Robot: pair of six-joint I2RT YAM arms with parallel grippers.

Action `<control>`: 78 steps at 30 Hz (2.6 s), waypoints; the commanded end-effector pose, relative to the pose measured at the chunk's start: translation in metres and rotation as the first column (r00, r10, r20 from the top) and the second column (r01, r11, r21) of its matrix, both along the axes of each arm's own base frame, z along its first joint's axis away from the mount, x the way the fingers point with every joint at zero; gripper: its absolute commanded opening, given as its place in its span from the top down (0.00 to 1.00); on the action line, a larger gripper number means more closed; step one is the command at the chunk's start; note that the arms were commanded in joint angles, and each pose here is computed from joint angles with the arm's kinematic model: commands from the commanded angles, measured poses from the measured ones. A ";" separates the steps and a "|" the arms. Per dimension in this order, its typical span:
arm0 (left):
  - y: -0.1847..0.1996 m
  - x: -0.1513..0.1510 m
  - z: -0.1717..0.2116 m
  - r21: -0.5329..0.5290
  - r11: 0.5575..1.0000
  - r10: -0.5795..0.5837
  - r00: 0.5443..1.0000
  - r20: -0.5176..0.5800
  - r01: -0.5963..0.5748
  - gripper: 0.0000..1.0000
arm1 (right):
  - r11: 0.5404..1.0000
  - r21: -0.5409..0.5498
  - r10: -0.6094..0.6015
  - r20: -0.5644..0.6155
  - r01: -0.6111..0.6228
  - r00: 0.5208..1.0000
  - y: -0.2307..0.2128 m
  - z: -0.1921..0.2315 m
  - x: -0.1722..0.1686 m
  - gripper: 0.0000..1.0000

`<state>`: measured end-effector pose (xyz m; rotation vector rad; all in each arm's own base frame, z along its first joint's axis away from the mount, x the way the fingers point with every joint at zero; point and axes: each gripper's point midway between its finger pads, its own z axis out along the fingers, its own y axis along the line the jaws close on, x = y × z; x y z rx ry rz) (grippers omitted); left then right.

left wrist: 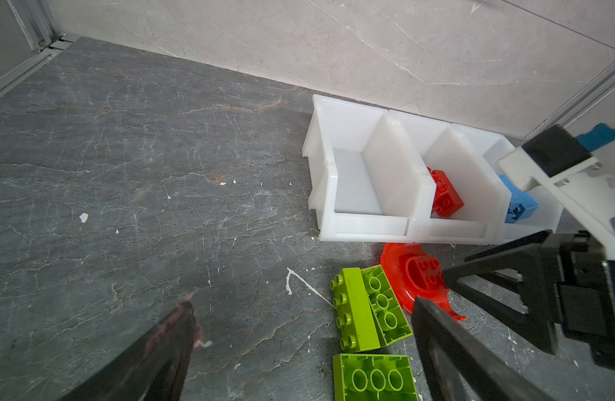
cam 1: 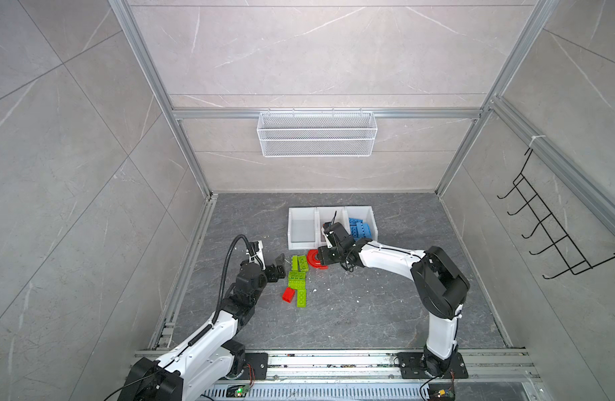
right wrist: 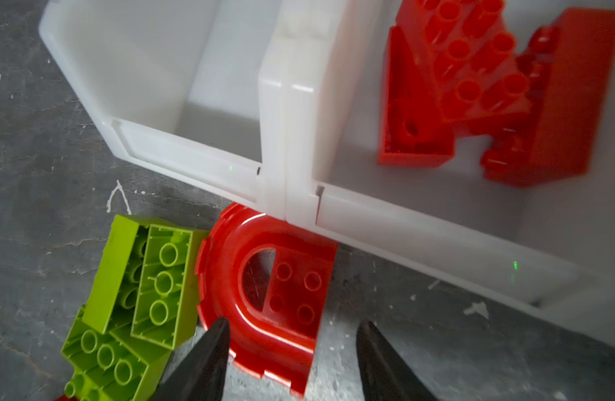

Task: Sort the legos into containers by color
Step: 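Lower the right gripper onto the red curved arch piece and grasp it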

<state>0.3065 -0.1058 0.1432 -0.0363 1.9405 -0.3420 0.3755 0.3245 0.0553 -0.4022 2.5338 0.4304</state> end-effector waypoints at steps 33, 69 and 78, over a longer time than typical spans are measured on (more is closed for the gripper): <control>0.002 0.003 0.012 -0.014 1.000 0.017 0.999 0.040 -0.016 0.01 | 0.993 -0.117 0.020 -0.029 -0.024 0.999 0.019 -0.039 0.016 0.35; 0.001 0.004 0.010 -0.020 1.000 0.017 0.999 0.034 -0.016 0.01 | 0.998 0.063 -0.028 0.014 0.028 1.000 -0.014 0.015 -0.018 0.58; 0.003 0.003 0.011 -0.017 1.000 0.025 0.999 0.040 -0.024 0.01 | 0.998 0.058 -0.019 0.008 0.019 1.000 -0.020 0.011 -0.026 0.59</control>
